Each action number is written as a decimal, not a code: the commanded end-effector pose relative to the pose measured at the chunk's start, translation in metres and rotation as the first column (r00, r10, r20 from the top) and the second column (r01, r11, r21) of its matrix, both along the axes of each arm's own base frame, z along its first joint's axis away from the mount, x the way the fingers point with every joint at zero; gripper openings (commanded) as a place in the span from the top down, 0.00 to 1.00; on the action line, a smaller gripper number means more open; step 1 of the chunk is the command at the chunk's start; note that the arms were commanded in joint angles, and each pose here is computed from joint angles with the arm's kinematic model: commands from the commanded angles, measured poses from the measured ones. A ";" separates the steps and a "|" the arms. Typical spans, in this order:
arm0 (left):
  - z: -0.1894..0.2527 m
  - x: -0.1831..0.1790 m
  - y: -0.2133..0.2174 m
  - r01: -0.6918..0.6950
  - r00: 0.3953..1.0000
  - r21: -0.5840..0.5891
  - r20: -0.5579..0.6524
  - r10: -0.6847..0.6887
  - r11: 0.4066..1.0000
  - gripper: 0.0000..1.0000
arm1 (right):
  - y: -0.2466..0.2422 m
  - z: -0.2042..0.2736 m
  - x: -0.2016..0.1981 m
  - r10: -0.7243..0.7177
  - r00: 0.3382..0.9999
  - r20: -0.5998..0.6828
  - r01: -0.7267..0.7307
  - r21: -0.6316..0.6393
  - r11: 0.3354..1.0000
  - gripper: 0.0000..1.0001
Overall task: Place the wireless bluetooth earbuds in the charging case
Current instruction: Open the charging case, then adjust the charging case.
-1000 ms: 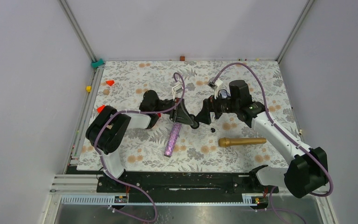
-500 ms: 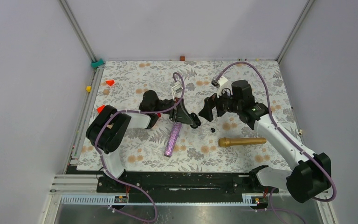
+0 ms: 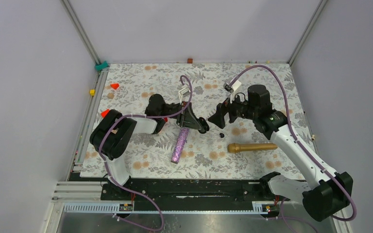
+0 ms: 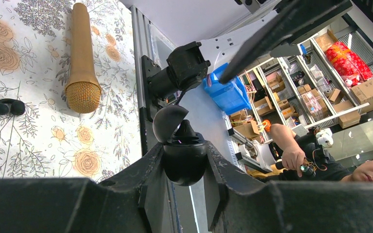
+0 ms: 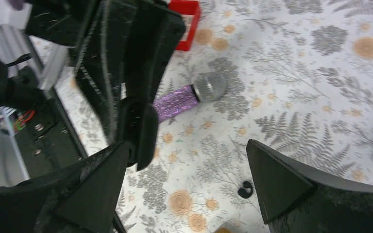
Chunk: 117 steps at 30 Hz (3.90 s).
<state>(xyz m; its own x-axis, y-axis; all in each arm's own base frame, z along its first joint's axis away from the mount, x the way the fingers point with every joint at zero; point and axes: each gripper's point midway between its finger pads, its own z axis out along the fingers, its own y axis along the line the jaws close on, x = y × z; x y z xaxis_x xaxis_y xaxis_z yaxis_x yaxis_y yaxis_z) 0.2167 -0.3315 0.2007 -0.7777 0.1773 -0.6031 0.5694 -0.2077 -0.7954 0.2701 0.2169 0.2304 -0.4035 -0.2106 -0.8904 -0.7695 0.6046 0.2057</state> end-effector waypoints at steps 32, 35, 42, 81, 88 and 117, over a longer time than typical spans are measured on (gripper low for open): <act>0.012 -0.007 -0.004 0.025 0.996 -0.043 0.085 -0.022 0.999 1.00 | 0.035 -0.014 -0.016 0.199 0.969 -0.147 -0.177 0.154 0.972 0.47; 0.012 -0.008 -0.004 0.027 0.996 -0.044 0.085 -0.023 0.999 1.00 | 0.038 -0.015 -0.019 0.212 0.964 -0.157 -0.189 0.154 0.970 0.48; 0.012 -0.007 -0.004 0.026 0.996 -0.043 0.084 -0.022 0.999 1.00 | 0.042 -0.020 -0.023 0.237 0.961 -0.143 -0.221 0.118 0.968 0.53; 0.010 -0.009 -0.003 0.028 0.993 -0.053 0.116 -0.022 0.998 0.36 | 0.037 0.010 -0.029 0.205 0.978 -0.020 -0.203 0.091 0.975 1.00; 0.012 -0.010 -0.002 0.033 0.991 -0.061 0.131 -0.025 0.998 0.43 | 0.037 -0.006 -0.021 0.181 0.981 -0.074 -0.177 0.055 0.983 1.00; -0.006 0.002 -0.008 -0.012 0.994 0.004 0.110 0.012 1.000 0.55 | 0.035 -0.014 -0.016 0.148 0.988 -0.041 -0.148 -0.016 0.989 1.00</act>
